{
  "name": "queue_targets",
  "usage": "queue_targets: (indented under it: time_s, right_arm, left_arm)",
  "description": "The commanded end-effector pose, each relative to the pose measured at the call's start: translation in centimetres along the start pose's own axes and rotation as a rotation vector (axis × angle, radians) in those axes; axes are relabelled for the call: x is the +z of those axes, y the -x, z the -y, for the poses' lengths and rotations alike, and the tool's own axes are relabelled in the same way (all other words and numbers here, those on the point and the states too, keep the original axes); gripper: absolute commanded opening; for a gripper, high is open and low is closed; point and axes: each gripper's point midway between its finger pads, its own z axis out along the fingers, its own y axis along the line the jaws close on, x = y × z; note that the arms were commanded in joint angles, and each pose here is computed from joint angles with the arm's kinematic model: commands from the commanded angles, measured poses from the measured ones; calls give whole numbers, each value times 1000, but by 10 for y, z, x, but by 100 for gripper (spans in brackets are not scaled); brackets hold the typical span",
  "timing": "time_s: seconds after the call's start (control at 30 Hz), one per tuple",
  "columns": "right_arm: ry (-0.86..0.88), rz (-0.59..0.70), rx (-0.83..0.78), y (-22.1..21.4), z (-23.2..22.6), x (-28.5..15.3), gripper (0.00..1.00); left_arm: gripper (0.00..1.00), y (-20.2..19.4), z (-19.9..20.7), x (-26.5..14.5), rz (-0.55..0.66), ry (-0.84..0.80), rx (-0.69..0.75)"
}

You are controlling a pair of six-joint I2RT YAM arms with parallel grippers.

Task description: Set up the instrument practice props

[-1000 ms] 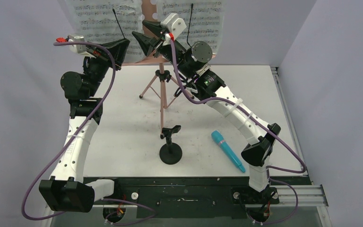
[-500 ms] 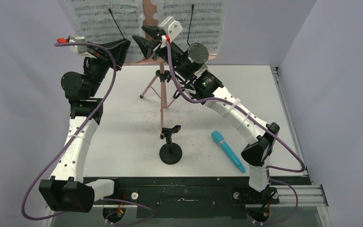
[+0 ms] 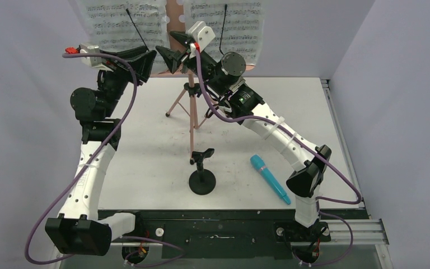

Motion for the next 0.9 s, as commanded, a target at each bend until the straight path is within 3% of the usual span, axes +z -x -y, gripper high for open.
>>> queue_targets:
  time_s: [0.0,0.2,0.53,0.87]
  right_arm:
    - [-28,93,-12,52,7,-12,55]
    - [-15,104,-14,53,4,-15,67]
    - [58,145,-42,60,-9,-25,87]
    - [88,165,-56,64,-15,-36,94]
  left_arm:
    - [46,28,25,-7,65,-42,61]
    - [66,28,27,-11,61,-37,92]
    - [90,30,40,-18,88,-96,130]
    - [95,25,47,-25,93,-128,113]
